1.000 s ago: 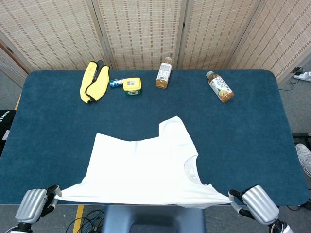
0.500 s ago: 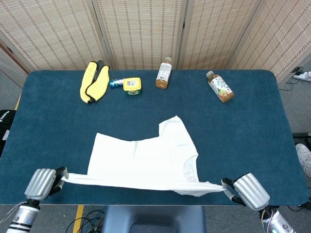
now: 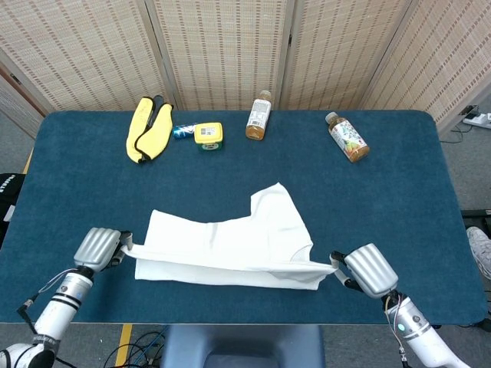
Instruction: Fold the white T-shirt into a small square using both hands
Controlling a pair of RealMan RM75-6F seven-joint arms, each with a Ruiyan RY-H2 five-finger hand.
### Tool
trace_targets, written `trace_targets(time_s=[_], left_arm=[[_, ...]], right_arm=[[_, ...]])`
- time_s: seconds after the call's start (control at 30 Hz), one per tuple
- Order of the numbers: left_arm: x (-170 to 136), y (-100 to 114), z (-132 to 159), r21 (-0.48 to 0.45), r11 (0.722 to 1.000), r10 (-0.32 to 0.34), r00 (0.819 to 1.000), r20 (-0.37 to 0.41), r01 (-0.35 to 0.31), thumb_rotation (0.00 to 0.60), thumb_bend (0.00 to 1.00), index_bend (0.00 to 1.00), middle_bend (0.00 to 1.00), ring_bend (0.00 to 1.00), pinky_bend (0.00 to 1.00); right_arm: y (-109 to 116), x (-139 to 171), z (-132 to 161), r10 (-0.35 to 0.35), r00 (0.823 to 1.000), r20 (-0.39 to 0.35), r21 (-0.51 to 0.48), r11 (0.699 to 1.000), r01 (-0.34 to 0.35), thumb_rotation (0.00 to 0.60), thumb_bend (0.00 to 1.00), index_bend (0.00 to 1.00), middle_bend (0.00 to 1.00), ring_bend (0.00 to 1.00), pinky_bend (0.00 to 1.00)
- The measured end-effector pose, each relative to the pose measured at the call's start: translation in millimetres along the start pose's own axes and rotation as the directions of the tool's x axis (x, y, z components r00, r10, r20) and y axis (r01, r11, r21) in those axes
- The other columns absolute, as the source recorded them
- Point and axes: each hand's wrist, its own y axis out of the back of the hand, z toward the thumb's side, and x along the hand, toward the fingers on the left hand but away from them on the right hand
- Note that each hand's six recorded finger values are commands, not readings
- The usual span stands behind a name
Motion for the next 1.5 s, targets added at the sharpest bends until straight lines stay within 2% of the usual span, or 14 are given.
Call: trace_targets(time_s=[0.3,0.6,1.03,1.5], left_arm=[[47.7,-6.7,4.0,0.022,0.998,-0.065,0.997,-0.032,0.065,0.600,0.55,0.62,0.96,0.89,0.99],[79.0,-7.4,12.2,0.033,0.995,-0.093,0.994,-0.065,0.095,0.600,0.55,0.61,0.96,0.89,0.99],[99.2,-12.3,6.3,0.035,0.991,-0.124,0.983,-0.132,0.130,0.600,0.54,0.58,0.96,0.89,0.99],[102.1,-12.4,-1.2,0.030,0.990,-0.128,0.978,-0.164,0.135,0.600,0.54,0.46,0.96,0.89,0.99]], right_arm=[[-5.2,-30.0,3.3,0.001,1.000,0.011,0.005,1.000,-0.002,0.600,0.63,0.74,1.00,1.00,1.00],[-10.1,-48.9,1.2,0.005,0.999,0.037,0.021,1.000,-0.006,0.600,0.63,0.74,1.00,1.00,1.00],[-15.5,-70.6,1.9,-0.004,0.998,0.057,0.027,1.000,0.002,0.600,0.63,0.74,1.00,1.00,1.00],[-18.2,-85.3,6.1,-0.013,0.998,0.061,0.038,0.999,0.011,0.600,0.63,0.74,1.00,1.00,1.00]])
